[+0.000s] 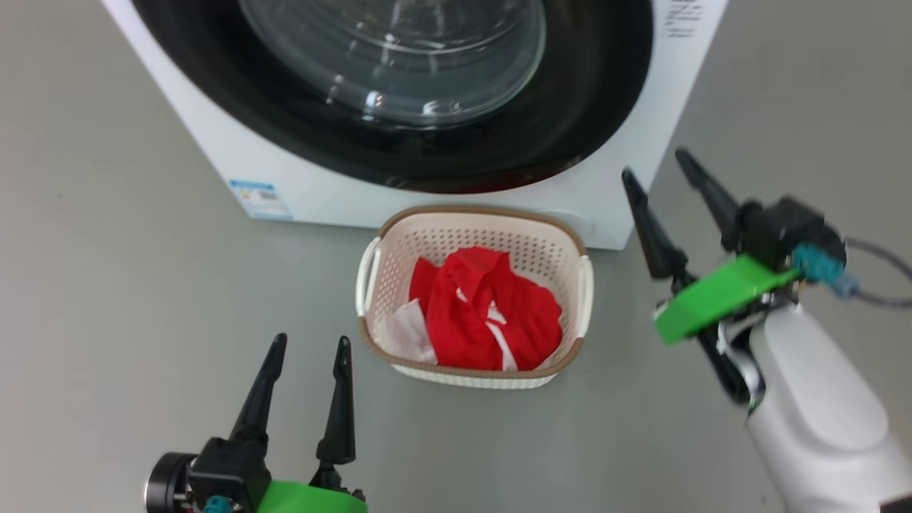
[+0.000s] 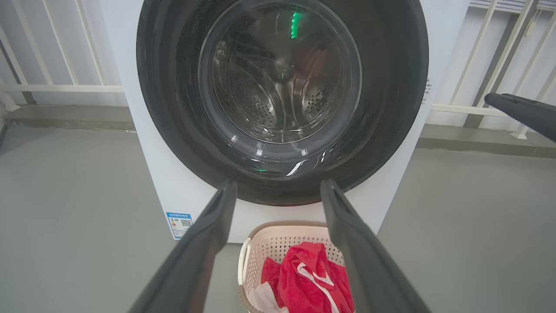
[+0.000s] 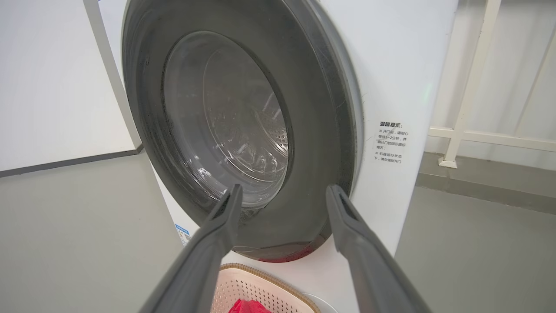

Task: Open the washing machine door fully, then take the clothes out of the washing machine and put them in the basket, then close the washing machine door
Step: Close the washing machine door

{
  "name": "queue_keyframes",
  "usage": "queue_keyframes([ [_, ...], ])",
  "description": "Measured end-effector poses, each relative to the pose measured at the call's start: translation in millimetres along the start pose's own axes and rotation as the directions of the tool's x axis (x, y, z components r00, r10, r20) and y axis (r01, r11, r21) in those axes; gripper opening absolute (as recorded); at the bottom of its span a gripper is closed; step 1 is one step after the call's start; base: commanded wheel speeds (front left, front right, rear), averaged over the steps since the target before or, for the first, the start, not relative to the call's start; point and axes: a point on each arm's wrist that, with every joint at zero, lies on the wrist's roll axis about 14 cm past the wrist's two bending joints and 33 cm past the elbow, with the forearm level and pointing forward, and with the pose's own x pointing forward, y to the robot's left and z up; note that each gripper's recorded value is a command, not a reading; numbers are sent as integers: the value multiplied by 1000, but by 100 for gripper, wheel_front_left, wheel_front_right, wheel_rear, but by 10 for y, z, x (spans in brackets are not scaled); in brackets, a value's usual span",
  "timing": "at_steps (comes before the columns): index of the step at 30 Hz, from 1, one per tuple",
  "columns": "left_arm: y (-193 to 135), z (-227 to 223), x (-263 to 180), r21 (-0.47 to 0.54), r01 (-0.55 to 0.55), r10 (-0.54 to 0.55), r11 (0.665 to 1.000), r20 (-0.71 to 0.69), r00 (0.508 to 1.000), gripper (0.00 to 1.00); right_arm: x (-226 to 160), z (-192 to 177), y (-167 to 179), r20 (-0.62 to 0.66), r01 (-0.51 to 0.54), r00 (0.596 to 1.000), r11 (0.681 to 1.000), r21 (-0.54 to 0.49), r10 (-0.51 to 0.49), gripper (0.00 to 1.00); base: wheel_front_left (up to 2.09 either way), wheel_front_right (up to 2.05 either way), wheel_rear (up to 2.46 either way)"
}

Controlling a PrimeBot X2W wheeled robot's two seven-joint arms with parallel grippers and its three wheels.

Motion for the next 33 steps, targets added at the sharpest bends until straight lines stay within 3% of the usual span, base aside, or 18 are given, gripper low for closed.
queue_keyframes([
  [11,-164,4,-45,-23,75,-75,997,-12,997,100,-787,-73,-133,-3,132,991,991,22,-132,100,0,0,0],
  [20,-275,-44,-123,-38,121,-123,992,-38,992,100,-1413,-109,-370,-14,278,960,960,31,-278,100,0,0,0],
  [33,-319,-31,-291,-43,138,-139,990,-45,989,100,-1923,-92,-478,-12,372,928,928,7,-372,100,0,0,0],
])
